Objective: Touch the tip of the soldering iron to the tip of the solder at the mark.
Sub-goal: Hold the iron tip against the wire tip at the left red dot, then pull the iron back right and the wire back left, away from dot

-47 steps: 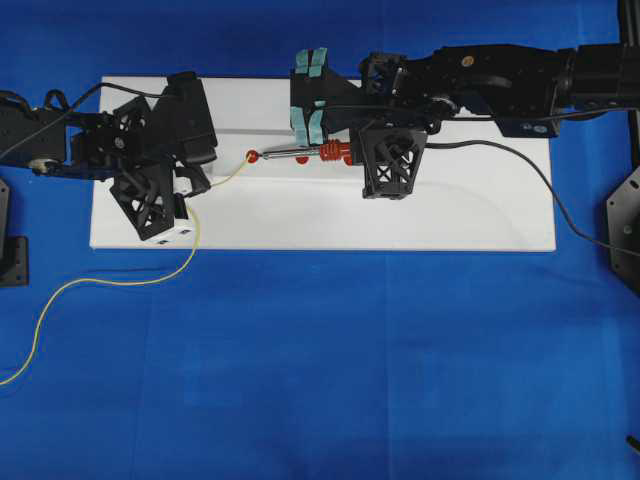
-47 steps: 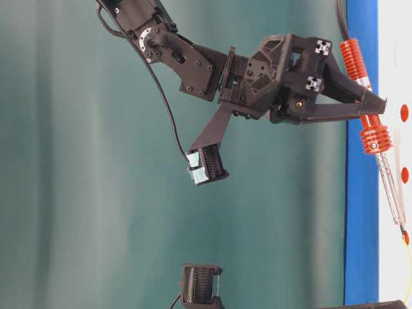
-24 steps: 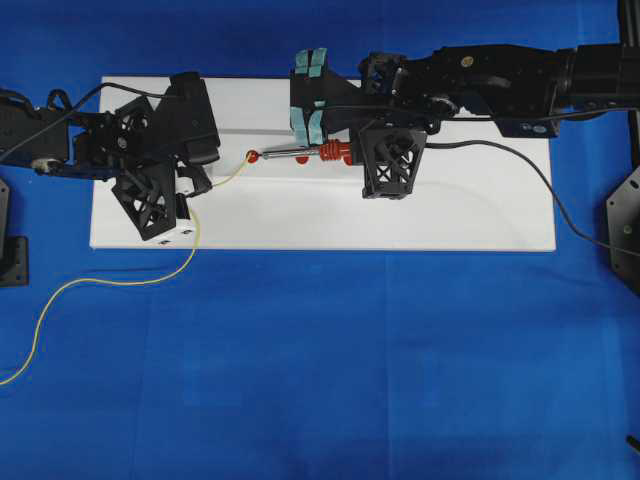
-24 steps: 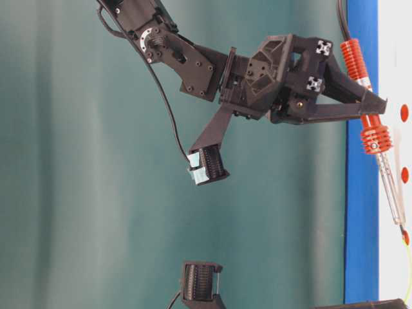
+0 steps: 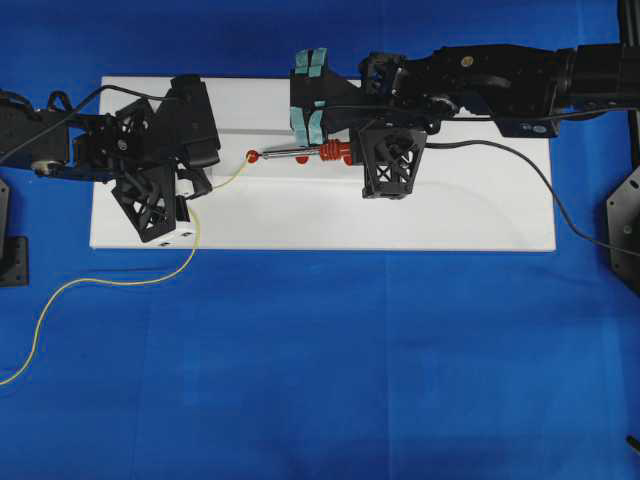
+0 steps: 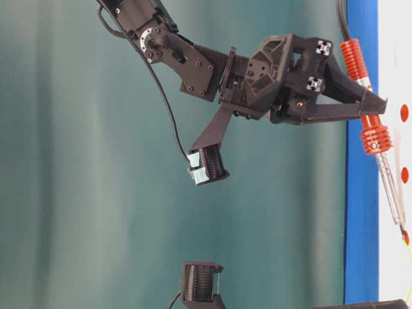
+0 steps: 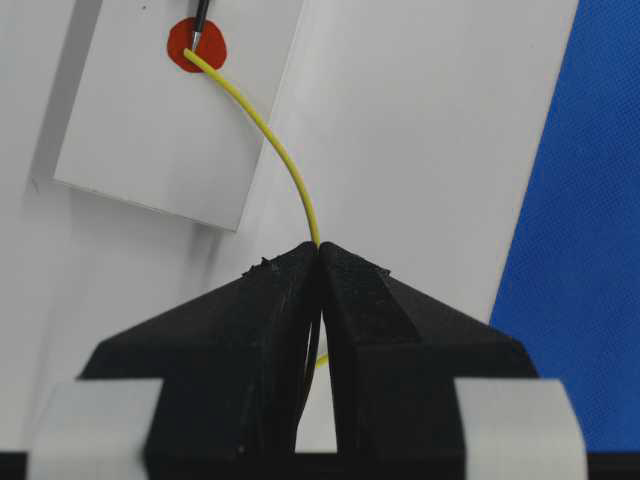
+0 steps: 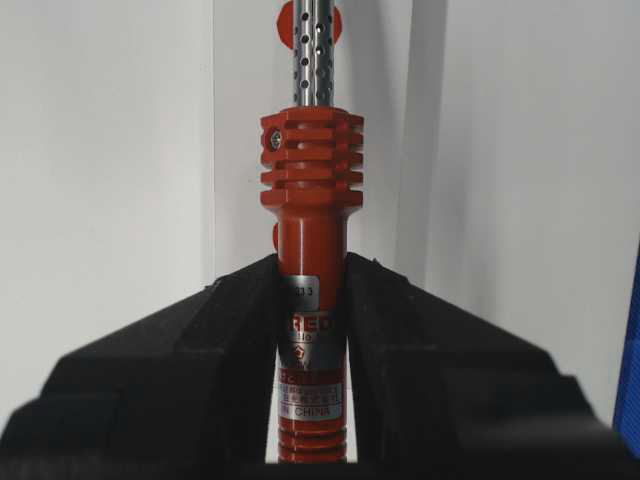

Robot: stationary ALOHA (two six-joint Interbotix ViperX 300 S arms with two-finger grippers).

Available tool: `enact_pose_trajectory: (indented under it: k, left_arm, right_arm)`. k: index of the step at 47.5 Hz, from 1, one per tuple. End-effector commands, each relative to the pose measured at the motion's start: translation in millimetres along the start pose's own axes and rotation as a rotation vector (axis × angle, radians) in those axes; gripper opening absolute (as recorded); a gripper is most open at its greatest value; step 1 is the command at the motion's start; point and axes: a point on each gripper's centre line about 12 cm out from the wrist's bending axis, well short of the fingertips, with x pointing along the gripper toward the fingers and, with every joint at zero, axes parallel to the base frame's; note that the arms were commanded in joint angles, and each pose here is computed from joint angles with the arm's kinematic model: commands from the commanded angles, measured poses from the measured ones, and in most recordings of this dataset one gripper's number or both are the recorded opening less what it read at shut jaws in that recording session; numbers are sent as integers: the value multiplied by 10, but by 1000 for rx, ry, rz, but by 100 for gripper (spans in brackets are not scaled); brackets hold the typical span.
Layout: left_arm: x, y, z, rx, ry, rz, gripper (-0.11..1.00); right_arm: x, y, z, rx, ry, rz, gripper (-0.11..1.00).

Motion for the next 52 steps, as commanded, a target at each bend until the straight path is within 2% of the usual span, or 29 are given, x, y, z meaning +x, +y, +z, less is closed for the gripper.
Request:
enact_pose_trajectory:
  k: [1,16,25,38,52]
  left_arm:
    - [-37,-32,107,7,-34,-8,2]
    - [-37,-32,107,7,-34,-8,2]
    - [-110,-35,126,26,-38,-8,2]
    - [-500,-41,172,59,-71,-12,2]
    - [-925,-24,73,49,-146,-23,2]
  right_arm:
    - [-104,-11,107,0,-44,-6,6]
    - [-104,-11,107,0,-44,-6,6]
    - [-104,-11,107,0,-44,-6,6]
    - [-104,-11,107,0,-44,-6,6]
    - [-104,-11,107,0,-44,-6,6]
